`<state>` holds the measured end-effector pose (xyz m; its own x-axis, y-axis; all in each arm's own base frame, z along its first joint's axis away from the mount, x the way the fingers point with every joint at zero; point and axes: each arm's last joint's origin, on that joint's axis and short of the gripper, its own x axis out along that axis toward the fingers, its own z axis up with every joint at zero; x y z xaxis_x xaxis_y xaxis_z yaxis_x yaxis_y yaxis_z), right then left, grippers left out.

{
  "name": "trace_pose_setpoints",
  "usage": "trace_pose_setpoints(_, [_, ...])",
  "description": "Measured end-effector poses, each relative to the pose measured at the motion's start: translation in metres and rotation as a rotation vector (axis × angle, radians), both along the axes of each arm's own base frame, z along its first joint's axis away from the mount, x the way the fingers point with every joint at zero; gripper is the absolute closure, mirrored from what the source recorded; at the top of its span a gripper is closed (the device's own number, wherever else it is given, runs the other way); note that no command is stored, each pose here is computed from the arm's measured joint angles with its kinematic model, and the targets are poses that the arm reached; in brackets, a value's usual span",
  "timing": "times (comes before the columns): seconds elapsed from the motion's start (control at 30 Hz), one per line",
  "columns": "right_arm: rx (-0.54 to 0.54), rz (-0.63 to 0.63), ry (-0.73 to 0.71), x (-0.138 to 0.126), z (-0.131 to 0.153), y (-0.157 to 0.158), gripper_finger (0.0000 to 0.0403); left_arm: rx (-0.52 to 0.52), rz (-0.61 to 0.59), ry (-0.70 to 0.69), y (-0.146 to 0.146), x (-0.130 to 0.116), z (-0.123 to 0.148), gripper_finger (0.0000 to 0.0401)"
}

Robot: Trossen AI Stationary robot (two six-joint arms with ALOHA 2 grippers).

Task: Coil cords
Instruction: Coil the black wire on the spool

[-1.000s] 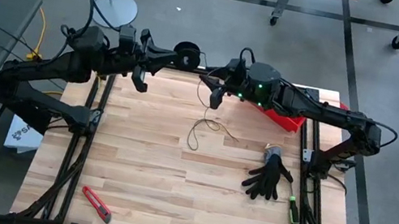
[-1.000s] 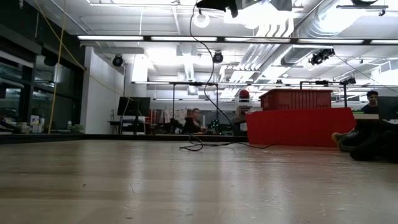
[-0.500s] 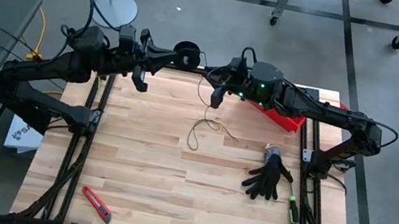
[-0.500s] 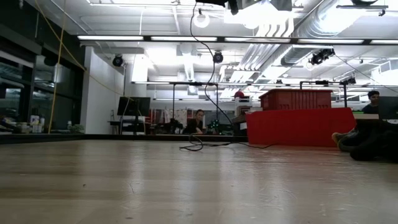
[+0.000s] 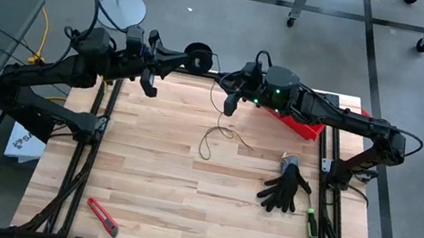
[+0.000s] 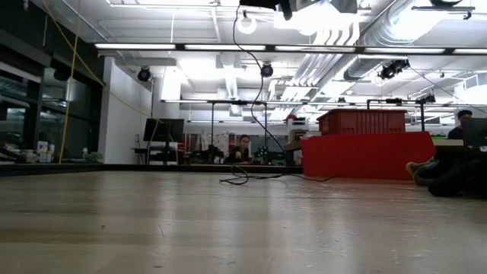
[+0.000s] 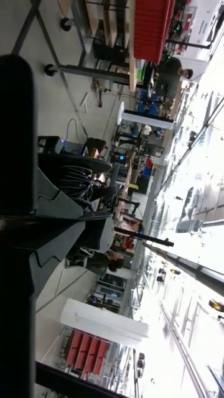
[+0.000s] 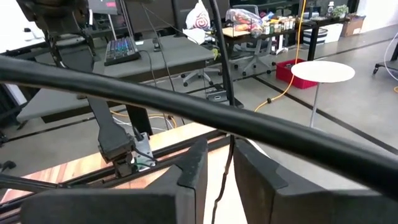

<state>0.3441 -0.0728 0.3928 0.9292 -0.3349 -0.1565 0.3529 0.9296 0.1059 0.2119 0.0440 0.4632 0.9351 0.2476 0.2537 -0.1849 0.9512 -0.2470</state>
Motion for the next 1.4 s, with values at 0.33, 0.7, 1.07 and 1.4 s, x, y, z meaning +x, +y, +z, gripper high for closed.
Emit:
trace_pose_setpoints(0.33, [0.004,0.071,0.005,0.001,0.000,0.002,0.0395,-0.008,0.032,-0.003,0.001,-0.001,0.000,0.0398])
trace_pose_setpoints(0.7, [0.040,0.138,-0.004,0.003,-0.001,0.017,0.0402,-0.020,0.113,-0.020,0.002,-0.006,0.003,0.0398])
trace_pose_setpoints(1.07, [0.056,0.187,-0.026,0.006,0.001,0.036,0.0403,-0.111,0.150,-0.130,0.004,-0.008,0.009,0.0398])
trace_pose_setpoints(1.4, [0.038,0.259,-0.111,0.007,0.010,0.041,0.0403,-0.168,0.128,-0.133,0.005,-0.002,0.006,0.0398])
